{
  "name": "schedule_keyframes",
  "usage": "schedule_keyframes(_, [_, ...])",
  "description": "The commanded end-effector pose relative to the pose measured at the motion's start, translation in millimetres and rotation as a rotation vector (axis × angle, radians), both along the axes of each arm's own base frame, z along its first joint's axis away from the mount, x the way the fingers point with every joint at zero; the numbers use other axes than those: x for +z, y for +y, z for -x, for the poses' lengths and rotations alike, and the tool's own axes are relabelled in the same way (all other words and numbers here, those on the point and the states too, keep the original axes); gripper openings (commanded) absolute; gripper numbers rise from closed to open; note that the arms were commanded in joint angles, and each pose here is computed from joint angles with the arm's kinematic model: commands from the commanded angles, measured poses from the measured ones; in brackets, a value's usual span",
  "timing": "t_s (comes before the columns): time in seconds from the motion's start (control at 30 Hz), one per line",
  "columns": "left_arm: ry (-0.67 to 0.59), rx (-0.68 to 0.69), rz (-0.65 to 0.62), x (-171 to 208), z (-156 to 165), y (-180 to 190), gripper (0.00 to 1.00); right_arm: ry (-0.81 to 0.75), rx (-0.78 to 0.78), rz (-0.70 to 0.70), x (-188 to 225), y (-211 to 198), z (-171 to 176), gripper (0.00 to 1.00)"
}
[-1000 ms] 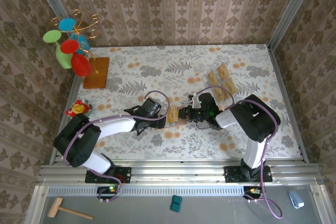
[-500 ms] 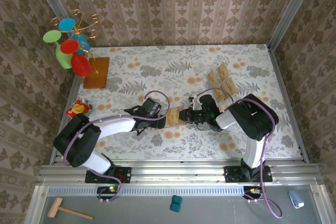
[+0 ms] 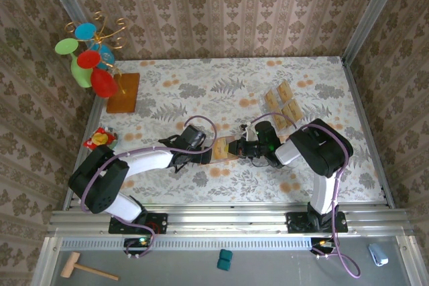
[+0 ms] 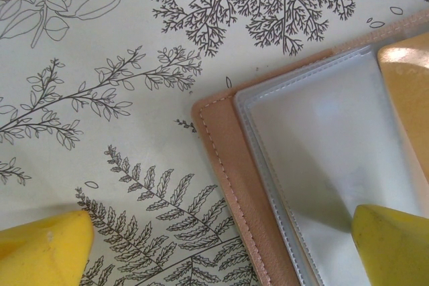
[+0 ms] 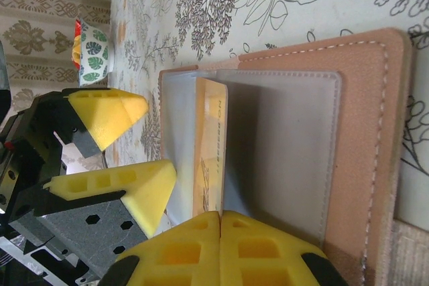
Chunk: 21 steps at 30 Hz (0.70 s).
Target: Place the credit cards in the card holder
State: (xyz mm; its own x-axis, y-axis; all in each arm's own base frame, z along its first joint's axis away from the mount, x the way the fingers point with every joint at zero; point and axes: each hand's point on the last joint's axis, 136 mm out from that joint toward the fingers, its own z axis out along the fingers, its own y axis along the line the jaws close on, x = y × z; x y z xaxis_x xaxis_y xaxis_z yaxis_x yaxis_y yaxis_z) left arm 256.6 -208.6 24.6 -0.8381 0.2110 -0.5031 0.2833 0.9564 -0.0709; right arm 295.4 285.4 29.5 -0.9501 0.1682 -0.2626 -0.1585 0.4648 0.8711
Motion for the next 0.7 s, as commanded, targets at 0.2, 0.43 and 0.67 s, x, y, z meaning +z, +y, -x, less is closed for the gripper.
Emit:
schedule_keyframes(0.2, [0.023,0.016,-0.040,-5,7,12,1.00,0.061,0.016,0.017,-17,0,5,0.00])
schedule_keyframes(0.43, [-0.002,0.099,-0.017,15,-6,25,1.00,0.060,0.010,0.027,-18,-2,5,0.00])
schedule_keyframes(0.67, [0.019,0.163,-0.053,9,-5,46,1.00,0.055,-0.006,0.036,-15,-5,3,0.00])
